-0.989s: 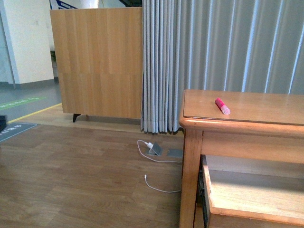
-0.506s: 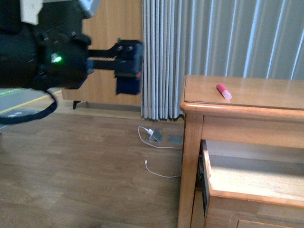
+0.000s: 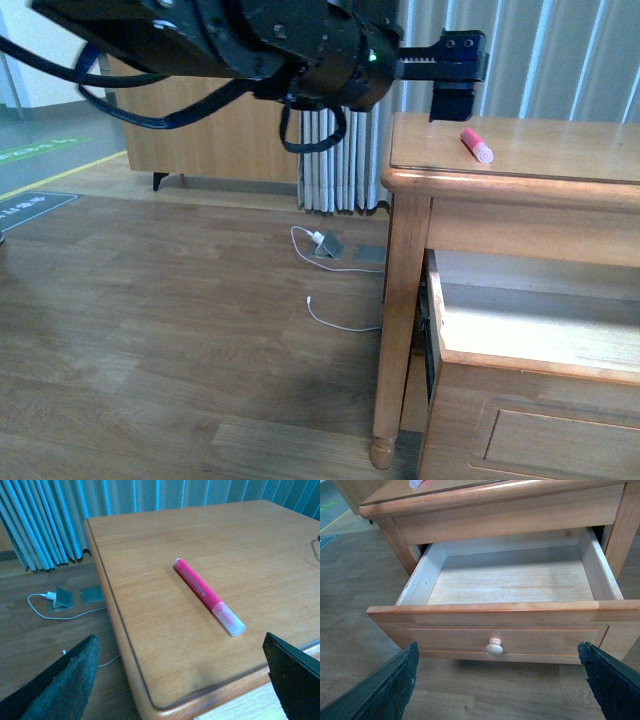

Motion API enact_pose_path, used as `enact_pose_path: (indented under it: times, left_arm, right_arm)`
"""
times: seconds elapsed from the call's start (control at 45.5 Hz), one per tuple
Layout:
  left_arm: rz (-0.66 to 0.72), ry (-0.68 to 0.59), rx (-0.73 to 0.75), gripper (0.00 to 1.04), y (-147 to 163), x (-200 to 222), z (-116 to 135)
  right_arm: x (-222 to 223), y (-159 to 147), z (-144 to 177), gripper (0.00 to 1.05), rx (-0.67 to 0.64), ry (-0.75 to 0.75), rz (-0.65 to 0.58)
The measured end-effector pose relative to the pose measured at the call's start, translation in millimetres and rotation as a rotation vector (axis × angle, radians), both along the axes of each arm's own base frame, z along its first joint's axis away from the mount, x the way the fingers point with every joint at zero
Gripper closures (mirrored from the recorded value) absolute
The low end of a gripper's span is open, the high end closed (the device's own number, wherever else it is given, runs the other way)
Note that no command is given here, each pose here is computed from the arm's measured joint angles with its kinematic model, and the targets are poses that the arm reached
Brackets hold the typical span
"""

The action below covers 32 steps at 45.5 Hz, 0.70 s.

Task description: Place pink marker in drawer with both arms

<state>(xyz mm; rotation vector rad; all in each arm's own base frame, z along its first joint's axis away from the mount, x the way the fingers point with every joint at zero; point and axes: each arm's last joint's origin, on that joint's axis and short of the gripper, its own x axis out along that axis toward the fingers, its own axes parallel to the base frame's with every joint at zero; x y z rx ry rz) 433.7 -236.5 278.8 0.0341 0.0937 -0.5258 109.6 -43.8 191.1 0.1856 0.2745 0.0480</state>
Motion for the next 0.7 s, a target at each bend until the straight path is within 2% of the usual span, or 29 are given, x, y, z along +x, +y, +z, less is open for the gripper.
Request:
enact_pose_path:
  times: [0.418,0.704]
  left_arm:
    - [-0.033,0.081,0.044,0.06,-61.8,45.8,-24.4]
    - [-0.026,0.136,0.079,0.06,-82.7,63.6,-27.0]
  right_arm:
    - [0.0,0.0,0.0,0.08,0.000,0.000,0.000]
    - [0.0,0.0,0.0,0.08,0.000,0.000,0.000]
